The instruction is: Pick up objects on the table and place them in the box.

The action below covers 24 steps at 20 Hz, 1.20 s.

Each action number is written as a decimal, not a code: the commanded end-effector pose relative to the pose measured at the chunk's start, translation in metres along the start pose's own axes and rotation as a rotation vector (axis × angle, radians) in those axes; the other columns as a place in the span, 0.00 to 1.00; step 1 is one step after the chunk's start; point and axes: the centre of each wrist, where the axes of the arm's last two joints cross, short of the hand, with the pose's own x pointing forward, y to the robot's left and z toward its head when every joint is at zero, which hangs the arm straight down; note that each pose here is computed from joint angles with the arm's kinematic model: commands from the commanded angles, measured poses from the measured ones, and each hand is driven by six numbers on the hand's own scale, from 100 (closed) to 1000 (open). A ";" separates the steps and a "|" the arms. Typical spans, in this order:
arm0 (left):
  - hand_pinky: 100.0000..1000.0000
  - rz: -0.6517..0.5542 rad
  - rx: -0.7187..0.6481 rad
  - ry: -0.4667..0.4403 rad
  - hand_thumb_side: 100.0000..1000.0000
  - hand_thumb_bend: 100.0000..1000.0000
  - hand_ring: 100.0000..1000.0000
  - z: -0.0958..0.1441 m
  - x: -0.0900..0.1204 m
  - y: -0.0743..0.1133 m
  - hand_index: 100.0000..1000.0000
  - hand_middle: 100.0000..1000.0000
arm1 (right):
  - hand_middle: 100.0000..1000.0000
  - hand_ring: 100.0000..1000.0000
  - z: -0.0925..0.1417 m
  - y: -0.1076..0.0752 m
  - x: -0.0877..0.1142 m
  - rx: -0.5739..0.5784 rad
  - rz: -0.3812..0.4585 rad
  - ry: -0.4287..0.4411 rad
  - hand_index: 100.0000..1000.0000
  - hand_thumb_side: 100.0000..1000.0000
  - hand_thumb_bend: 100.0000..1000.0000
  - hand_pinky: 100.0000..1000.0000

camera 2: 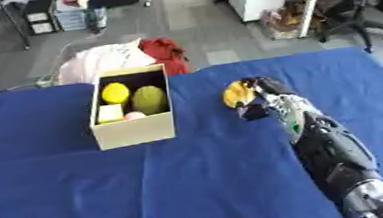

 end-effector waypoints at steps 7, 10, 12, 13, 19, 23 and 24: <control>0.77 -0.010 0.001 -0.043 0.54 0.00 0.51 -0.006 0.010 0.004 0.69 0.52 | 0.70 0.72 -0.002 -0.017 0.004 -0.088 0.109 0.000 0.77 0.13 0.00 0.78; 0.77 -0.007 0.000 -0.050 0.54 0.00 0.51 -0.007 0.011 0.004 0.69 0.52 | 0.65 0.70 -0.002 -0.019 0.005 -0.157 0.146 0.010 0.72 0.13 0.00 0.77; 0.77 -0.005 0.001 -0.052 0.54 0.00 0.51 -0.008 0.012 0.003 0.68 0.52 | 0.61 0.68 -0.003 -0.018 0.006 -0.197 0.167 0.016 0.67 0.12 0.00 0.76; 0.77 -0.005 0.002 -0.053 0.54 0.00 0.51 -0.008 0.012 0.003 0.68 0.52 | 0.58 0.67 -0.003 -0.018 0.007 -0.215 0.178 0.019 0.63 0.12 0.00 0.76; 0.77 -0.002 0.005 -0.053 0.55 0.00 0.51 -0.008 0.012 0.003 0.68 0.52 | 0.47 0.59 -0.003 -0.018 0.010 -0.337 0.228 0.019 0.37 0.11 0.00 0.72; 0.77 -0.003 0.008 -0.046 0.55 0.00 0.51 -0.007 0.011 0.003 0.68 0.52 | 0.44 0.57 -0.003 -0.027 0.013 -0.453 0.232 -0.015 0.31 0.11 0.00 0.70; 0.77 -0.004 0.009 -0.043 0.55 0.00 0.51 -0.006 0.010 0.003 0.68 0.52 | 0.44 0.57 -0.003 -0.030 0.014 -0.469 0.231 -0.032 0.30 0.11 0.00 0.70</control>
